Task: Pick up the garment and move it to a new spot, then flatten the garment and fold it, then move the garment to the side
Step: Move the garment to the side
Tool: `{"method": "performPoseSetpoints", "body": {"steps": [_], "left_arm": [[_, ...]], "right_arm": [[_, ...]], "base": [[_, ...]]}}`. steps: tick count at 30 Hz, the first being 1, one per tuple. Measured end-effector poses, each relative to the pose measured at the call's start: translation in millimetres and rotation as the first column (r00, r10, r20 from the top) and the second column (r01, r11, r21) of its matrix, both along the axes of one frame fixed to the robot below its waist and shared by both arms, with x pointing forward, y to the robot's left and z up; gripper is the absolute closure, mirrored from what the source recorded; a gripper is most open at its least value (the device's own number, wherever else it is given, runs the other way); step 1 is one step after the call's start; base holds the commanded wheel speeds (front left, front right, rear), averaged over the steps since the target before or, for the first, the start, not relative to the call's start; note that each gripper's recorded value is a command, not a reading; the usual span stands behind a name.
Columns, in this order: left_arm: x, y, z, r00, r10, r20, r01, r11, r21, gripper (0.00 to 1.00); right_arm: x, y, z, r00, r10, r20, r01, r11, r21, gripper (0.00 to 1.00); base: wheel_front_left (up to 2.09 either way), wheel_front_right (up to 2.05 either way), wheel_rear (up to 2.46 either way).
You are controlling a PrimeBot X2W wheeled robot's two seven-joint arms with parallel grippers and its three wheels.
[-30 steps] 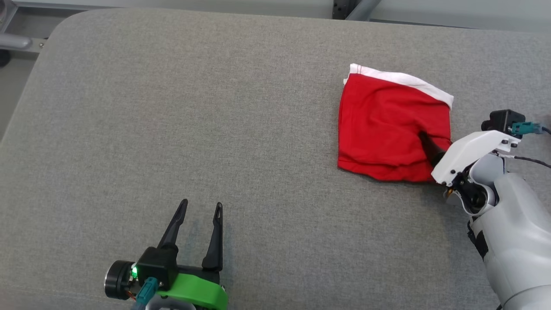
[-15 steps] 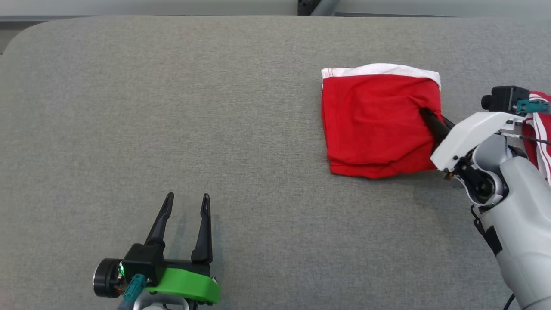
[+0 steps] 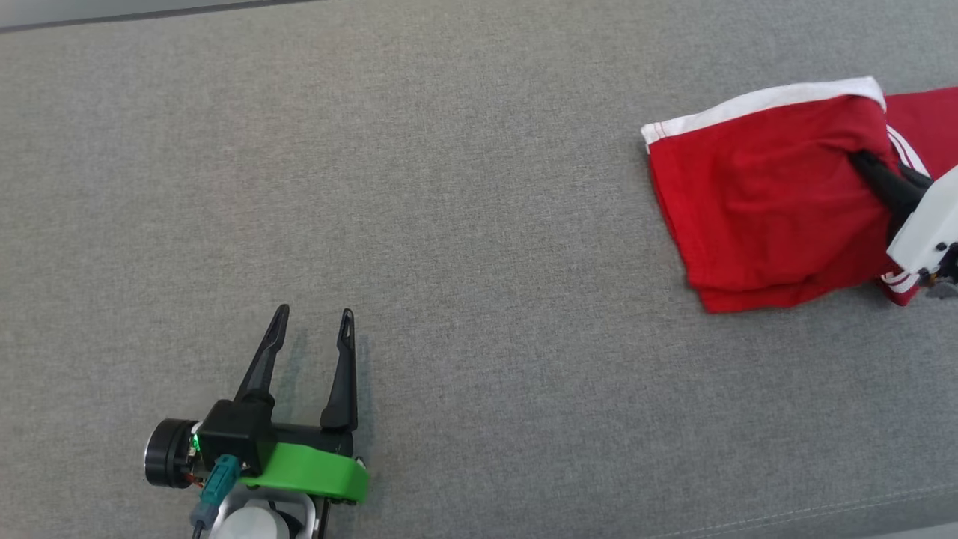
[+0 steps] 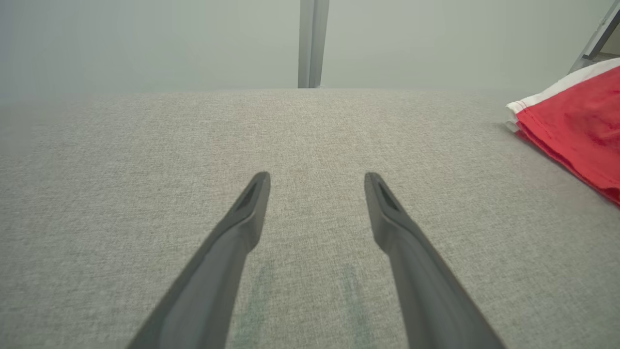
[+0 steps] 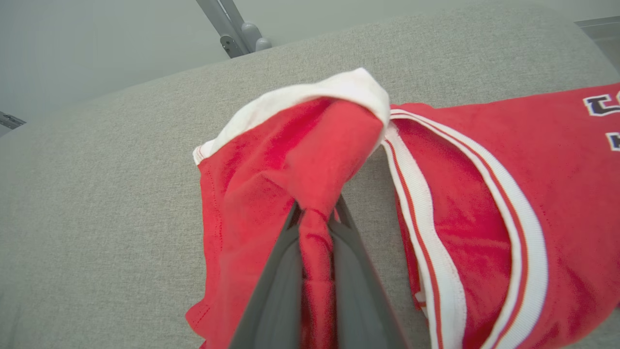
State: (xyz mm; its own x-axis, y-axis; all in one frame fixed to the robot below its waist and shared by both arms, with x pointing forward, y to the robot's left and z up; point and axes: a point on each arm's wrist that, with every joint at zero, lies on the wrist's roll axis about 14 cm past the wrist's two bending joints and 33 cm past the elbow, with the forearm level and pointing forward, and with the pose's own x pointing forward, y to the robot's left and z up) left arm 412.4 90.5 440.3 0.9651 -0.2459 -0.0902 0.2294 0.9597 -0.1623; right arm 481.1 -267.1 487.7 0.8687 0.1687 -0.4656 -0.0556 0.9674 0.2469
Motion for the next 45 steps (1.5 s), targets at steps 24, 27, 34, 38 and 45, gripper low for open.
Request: {"method": "performPoseSetpoints", "body": {"steps": [24,27,34,38,45], "left_arm": [[-3,13,-17,0.999,0.022,-0.046,-0.021,0.999,0.028,0.00],[0,14,-17,0.999,0.026,-0.042,-0.024,0.999,0.028,0.00],[3,17,-20,0.997,0.048,-0.052,-0.047,0.999,0.018,0.00],[1,18,-23,0.996,0.060,-0.064,-0.059,0.998,0.014,0.00],[0,20,-19,0.995,0.078,-0.061,-0.078,0.997,0.000,0.00]], "right_arm": [[3,-117,4,0.963,-0.255,-0.088,0.220,0.932,-0.289,1.00],[4,-119,-17,0.957,-0.266,-0.117,0.214,0.917,-0.336,1.00],[14,-127,-30,0.964,-0.262,-0.055,0.213,0.875,-0.435,0.35],[21,-128,-33,0.972,-0.237,0.002,0.208,0.851,-0.482,0.00],[17,-137,-29,0.975,-0.219,0.033,0.200,0.811,-0.549,0.00]], "base": [[0.00,0.00,0.00],[0.00,0.00,0.00],[0.00,0.00,0.00],[0.00,0.00,0.00],[0.00,0.00,0.00]]}}
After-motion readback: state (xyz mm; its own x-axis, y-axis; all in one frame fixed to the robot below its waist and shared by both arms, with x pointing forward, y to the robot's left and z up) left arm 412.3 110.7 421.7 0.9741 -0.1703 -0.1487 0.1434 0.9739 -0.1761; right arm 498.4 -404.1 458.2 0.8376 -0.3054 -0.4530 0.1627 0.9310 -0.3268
